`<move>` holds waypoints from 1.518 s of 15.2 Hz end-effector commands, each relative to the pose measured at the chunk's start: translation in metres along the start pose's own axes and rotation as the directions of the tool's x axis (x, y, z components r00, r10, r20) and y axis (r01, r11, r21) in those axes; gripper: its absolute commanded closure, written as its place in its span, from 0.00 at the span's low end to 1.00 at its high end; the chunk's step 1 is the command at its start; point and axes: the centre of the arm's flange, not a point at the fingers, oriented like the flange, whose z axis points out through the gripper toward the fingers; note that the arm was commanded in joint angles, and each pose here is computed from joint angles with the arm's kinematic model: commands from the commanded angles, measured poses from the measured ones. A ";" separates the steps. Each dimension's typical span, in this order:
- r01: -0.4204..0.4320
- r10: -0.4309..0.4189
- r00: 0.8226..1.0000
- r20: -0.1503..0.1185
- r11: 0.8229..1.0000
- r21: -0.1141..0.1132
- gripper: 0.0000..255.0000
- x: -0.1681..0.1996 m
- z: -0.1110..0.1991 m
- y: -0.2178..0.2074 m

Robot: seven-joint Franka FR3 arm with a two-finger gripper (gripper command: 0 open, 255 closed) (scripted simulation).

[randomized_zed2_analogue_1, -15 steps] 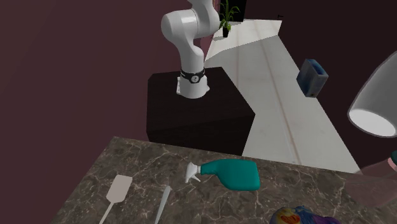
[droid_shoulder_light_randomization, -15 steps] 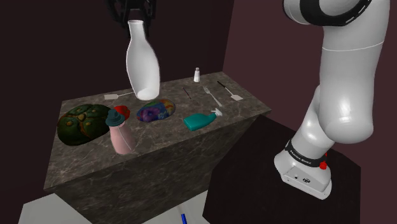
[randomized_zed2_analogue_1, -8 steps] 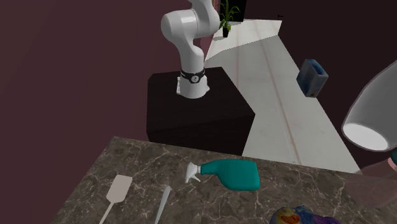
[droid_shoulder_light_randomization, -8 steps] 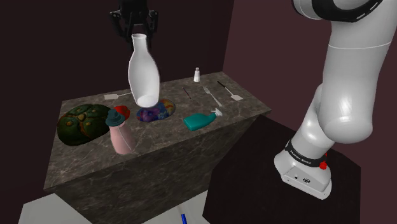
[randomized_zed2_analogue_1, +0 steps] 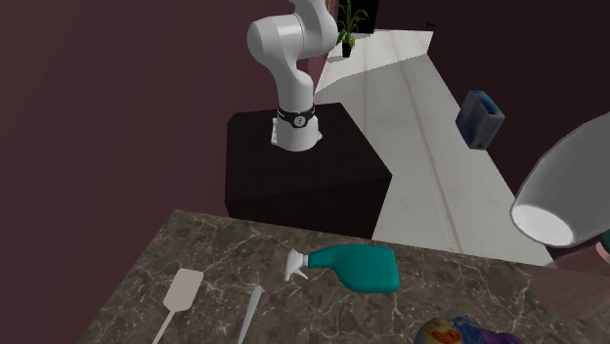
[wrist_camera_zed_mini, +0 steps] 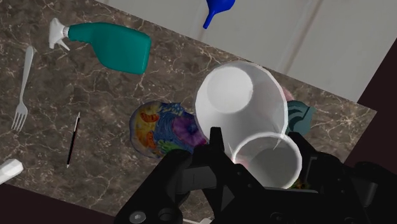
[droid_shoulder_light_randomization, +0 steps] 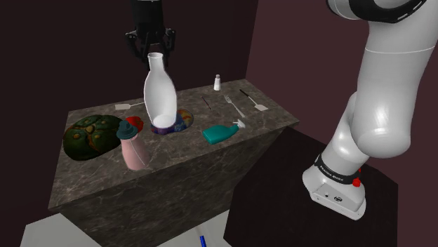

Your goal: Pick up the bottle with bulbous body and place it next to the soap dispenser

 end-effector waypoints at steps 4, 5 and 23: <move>0.000 0.000 1.000 -0.001 1.000 0.001 1.00 0.000 0.026 0.001; 0.000 0.000 1.000 -0.001 1.000 0.001 1.00 0.000 0.031 0.001; 0.000 0.000 1.000 -0.001 1.000 0.001 1.00 0.002 0.126 0.003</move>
